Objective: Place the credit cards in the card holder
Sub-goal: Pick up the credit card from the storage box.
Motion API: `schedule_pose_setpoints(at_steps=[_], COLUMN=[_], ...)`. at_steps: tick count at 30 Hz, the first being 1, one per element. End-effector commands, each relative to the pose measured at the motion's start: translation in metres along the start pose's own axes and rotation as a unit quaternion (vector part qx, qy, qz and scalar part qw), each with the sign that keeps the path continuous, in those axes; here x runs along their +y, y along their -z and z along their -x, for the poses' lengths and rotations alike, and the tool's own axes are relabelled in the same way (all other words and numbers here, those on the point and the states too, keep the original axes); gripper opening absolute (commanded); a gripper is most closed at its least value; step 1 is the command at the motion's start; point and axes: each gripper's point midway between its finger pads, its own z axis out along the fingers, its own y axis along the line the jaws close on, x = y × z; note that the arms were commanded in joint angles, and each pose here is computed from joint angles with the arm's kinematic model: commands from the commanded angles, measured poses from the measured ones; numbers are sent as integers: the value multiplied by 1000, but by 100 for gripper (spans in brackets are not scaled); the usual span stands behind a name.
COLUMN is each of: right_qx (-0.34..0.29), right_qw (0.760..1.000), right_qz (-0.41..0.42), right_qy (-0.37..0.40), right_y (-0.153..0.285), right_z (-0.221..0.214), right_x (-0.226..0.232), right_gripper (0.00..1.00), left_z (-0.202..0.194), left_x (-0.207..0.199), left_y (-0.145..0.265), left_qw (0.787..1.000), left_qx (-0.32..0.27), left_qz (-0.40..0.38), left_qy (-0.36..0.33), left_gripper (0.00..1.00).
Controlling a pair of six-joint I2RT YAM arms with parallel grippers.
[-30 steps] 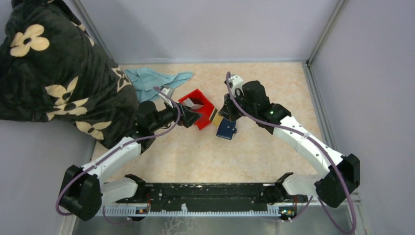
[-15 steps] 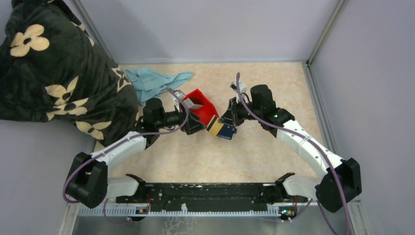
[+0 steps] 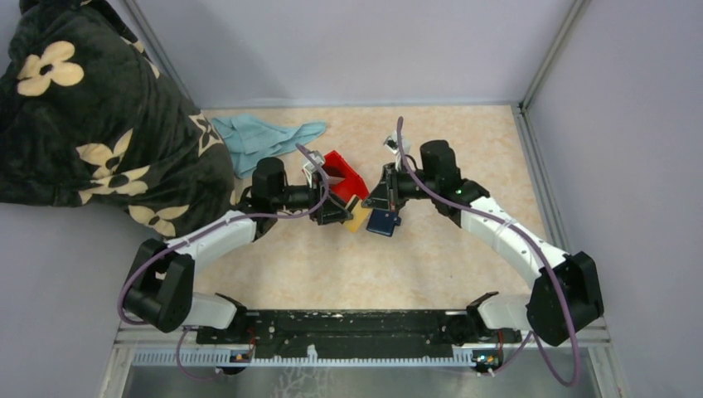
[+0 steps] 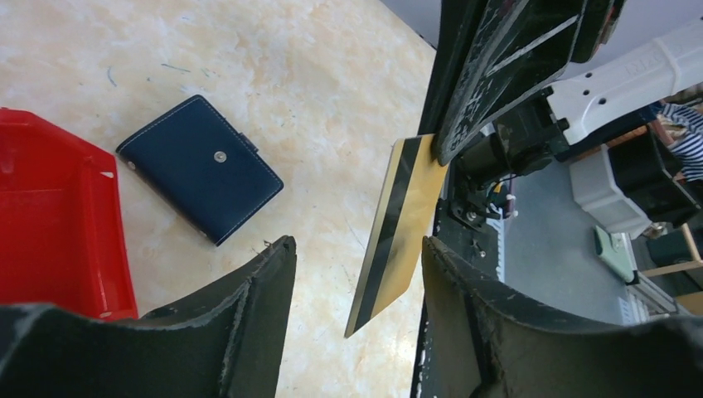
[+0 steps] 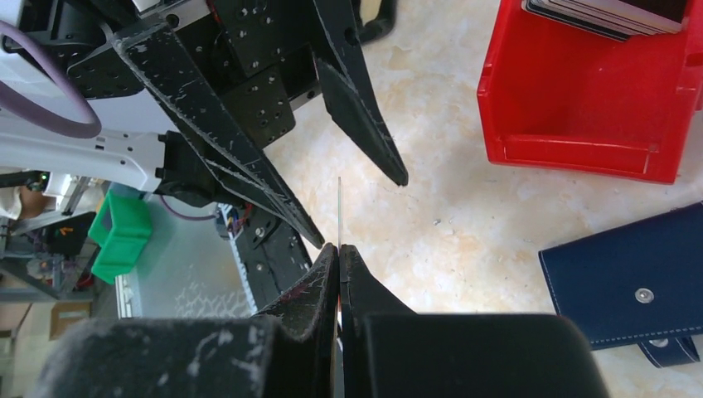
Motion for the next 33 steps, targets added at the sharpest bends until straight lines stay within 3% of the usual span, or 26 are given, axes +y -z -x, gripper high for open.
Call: schedule_pose_setpoints(at_steps=[1, 6, 17, 21, 22, 26, 28, 33], right_qx=[-14, -9, -12, -16, -19, -45, -59, -98], right_qw=[999, 999, 998, 998, 998, 999, 998, 993], right_qz=[33, 38, 55, 64, 61, 9, -26, -68], right_qy=[12, 5, -17, -21, -20, 1, 11, 22], right_y=[-3, -7, -7, -6, -5, 4, 10, 21], right_z=[13, 12, 19, 24, 26, 34, 36, 32], right_x=[8, 3, -11, -15, -16, -26, -33, -41], right_gripper=[0, 0, 0, 0, 2, 36, 48, 56], left_z=[5, 3, -3, -4, -3, 1, 5, 22], left_x=[-13, -12, -13, -13, -12, -8, -5, -9], left_y=[-4, -4, -7, -8, -8, -10, -11, -10], left_qw=[999, 999, 997, 997, 997, 998, 999, 997], left_qx=[14, 19, 35, 36, 34, 20, 9, -51], left_qz=[-47, -47, -71, -74, -71, -59, -46, -43], left_qy=[-19, -20, 1, 7, 9, 13, 17, 32], left_gripper=[59, 49, 0, 0, 0, 0, 0, 0])
